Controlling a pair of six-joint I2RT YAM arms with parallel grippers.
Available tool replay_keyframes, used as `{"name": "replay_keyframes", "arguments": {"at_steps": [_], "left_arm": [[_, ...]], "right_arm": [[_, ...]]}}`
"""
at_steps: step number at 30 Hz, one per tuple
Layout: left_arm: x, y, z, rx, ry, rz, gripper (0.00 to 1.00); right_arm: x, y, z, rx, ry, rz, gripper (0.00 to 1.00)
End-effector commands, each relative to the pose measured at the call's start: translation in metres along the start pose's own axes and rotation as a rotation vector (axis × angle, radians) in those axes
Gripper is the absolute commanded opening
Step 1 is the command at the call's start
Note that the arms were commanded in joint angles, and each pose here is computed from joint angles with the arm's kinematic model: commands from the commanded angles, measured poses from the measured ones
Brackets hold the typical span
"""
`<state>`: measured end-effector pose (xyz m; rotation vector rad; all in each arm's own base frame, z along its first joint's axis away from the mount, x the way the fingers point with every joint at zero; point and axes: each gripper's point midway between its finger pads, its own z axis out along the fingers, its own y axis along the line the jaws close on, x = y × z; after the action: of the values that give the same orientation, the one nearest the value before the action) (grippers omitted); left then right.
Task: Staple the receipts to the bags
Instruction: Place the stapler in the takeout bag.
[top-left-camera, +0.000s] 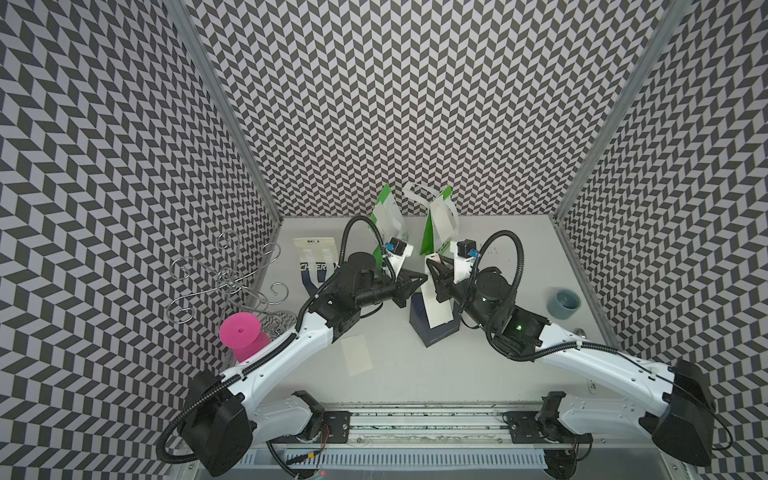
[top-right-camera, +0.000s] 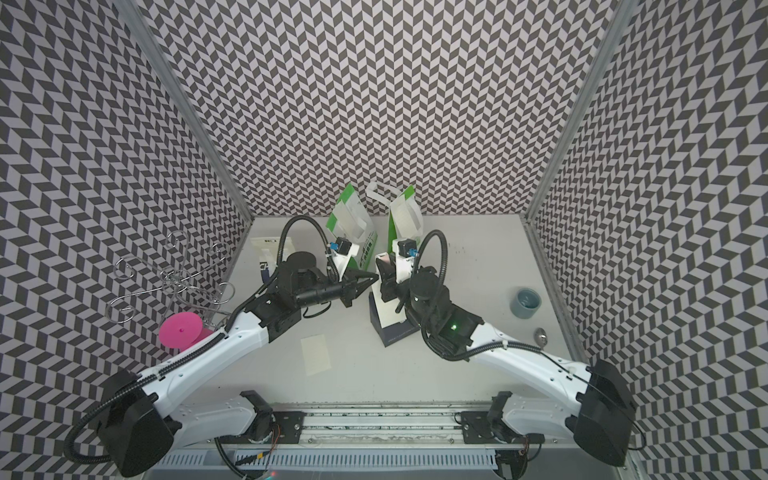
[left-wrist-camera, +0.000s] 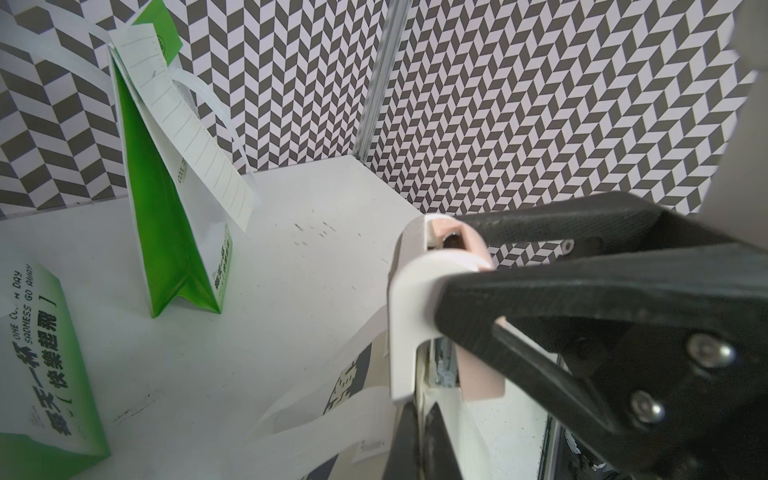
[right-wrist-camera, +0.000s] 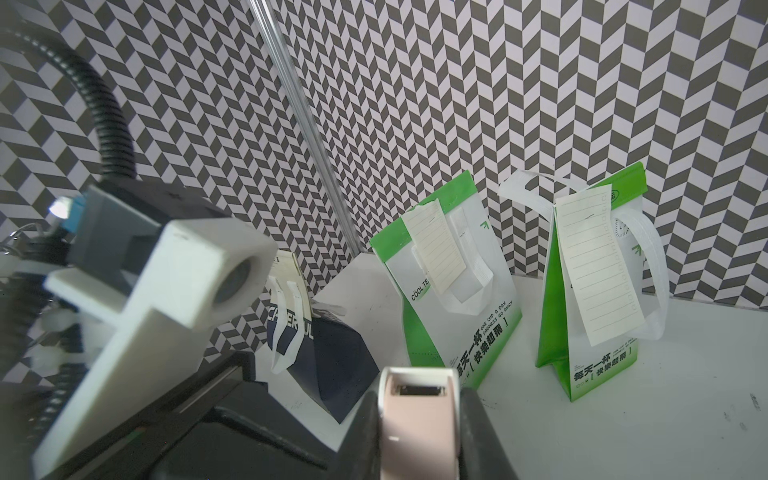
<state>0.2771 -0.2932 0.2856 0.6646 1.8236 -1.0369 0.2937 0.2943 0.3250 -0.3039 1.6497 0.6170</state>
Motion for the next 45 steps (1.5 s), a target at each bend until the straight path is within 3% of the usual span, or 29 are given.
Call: {"name": "replay_keyframes", "arguments": {"at_steps": [1, 6, 13, 20, 33, 45], "left_arm": [[-0.022, -0.006, -0.004, 0.010, -0.065, 0.027, 0.00], [-0.023, -0.009, -0.004, 0.026, -0.054, -0.030, 0.00], [-0.020, -0.004, -0.007, 0.058, -0.031, -0.204, 0.00], [-0.023, -0.012, -0.017, 0.180, -0.051, -0.357, 0.00], [-0.023, -0.019, -0.028, 0.266, -0.080, -0.463, 0.00], [-0.032, -0.032, -0.037, 0.329, -0.104, -0.474, 0.00]], "right_arm": [[-0.036, 0.011, -0.015, -0.072, -0.138, -0.001, 0.00], [-0.066, 0.012, -0.028, -0.080, -0.292, -0.055, 0.00], [-0.069, 0.014, -0.031, -0.091, -0.355, -0.077, 0.00], [-0.060, 0.017, -0.029, -0.103, -0.364, -0.101, 0.00], [-0.043, 0.025, -0.027, -0.085, -0.374, -0.128, 0.00], [-0.027, 0.023, -0.019, -0.045, -0.344, -0.137, 0.00]]}}
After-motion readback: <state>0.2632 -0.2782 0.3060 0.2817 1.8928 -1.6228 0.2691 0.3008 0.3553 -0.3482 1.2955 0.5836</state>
